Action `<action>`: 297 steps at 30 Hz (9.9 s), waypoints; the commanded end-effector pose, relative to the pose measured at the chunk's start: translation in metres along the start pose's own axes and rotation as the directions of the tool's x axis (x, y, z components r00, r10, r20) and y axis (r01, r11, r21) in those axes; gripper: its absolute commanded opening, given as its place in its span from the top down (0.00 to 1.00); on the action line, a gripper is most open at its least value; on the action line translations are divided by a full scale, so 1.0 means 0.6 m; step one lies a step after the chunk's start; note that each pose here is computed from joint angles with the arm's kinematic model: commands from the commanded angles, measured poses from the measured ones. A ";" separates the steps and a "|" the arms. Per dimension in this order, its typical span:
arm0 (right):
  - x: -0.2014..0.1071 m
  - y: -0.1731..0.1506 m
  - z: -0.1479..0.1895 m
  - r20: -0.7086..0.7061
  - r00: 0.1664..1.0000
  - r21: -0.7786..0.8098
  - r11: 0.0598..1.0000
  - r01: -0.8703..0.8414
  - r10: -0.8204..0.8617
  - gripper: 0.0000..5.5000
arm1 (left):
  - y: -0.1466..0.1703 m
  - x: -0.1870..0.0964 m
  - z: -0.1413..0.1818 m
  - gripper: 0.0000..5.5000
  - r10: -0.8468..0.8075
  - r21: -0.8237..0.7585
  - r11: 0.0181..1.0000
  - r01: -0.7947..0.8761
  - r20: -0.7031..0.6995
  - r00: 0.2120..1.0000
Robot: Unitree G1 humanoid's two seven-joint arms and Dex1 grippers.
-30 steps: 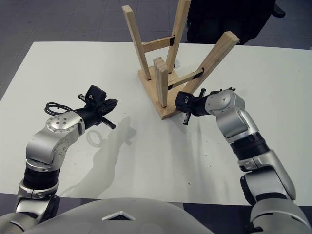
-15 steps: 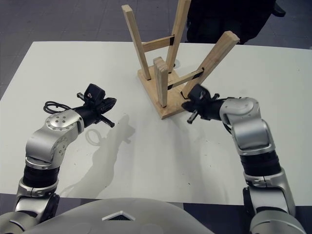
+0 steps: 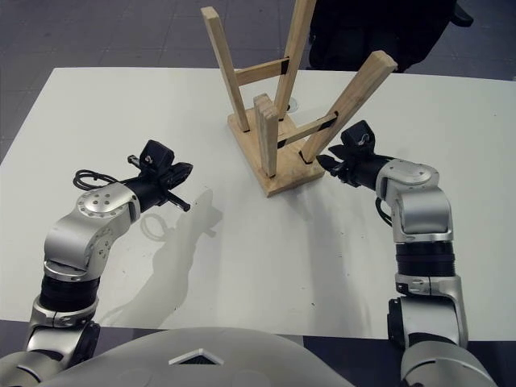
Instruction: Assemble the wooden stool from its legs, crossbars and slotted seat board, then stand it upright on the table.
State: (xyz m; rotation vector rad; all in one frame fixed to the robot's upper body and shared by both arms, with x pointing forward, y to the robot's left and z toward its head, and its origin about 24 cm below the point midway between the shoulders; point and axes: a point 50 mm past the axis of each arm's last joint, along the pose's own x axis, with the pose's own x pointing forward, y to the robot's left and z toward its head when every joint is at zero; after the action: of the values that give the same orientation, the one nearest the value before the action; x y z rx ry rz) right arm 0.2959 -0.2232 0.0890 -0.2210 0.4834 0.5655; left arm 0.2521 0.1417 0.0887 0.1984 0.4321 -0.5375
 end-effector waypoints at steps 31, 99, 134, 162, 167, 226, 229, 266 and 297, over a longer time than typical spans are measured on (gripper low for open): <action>0.101 0.050 -0.059 -0.063 0.988 -0.076 0.986 -0.148 0.144 0.69 | -0.016 0.070 -0.039 0.98 -0.025 -0.005 1.000 0.024 -0.102 0.995; -0.066 0.157 -0.029 -0.124 0.901 0.056 0.910 -0.411 0.415 0.98 | -0.125 -0.081 -0.068 0.98 -0.360 -0.062 0.933 0.356 -0.091 0.928; -0.022 0.147 -0.047 -0.143 0.907 0.069 0.918 -0.390 0.396 0.98 | -0.089 -0.024 -0.118 0.98 -0.276 -0.061 0.961 0.269 -0.150 0.949; -0.099 0.164 -0.046 -0.149 0.910 0.197 0.914 -0.355 0.386 0.98 | -0.148 -0.077 -0.078 0.98 -0.402 -0.069 0.915 0.397 -0.089 0.911; -0.106 0.141 -0.051 -0.186 0.919 0.186 0.931 -0.315 0.348 0.98 | -0.124 -0.091 -0.088 0.98 -0.364 -0.065 0.931 0.358 -0.137 0.921; -0.076 0.097 -0.062 -0.227 0.911 0.105 0.938 -0.329 0.345 0.98 | -0.113 -0.066 -0.083 0.98 -0.354 -0.043 0.935 0.352 -0.123 0.927; -0.091 0.080 -0.058 -0.241 0.911 0.090 0.943 -0.321 0.333 0.98 | -0.074 -0.080 -0.094 0.98 -0.295 -0.031 0.955 0.293 -0.161 0.942; -0.099 0.133 -0.069 -0.313 0.743 0.099 0.798 -0.595 0.592 0.98 | 0.086 0.148 -0.051 0.98 -0.170 0.166 0.974 0.155 0.078 0.982; 0.067 0.056 -0.034 -0.194 0.916 -0.009 0.933 -0.361 0.352 0.98 | 0.030 0.071 -0.078 0.98 -0.394 0.209 0.905 0.371 0.082 0.915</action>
State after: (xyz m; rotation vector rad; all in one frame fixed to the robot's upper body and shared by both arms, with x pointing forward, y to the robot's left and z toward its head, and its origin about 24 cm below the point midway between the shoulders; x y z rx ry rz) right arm 0.2903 -0.2158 0.0536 -0.2733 0.7623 0.8092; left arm 0.2820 0.1761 0.0179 0.3017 0.3761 -0.8902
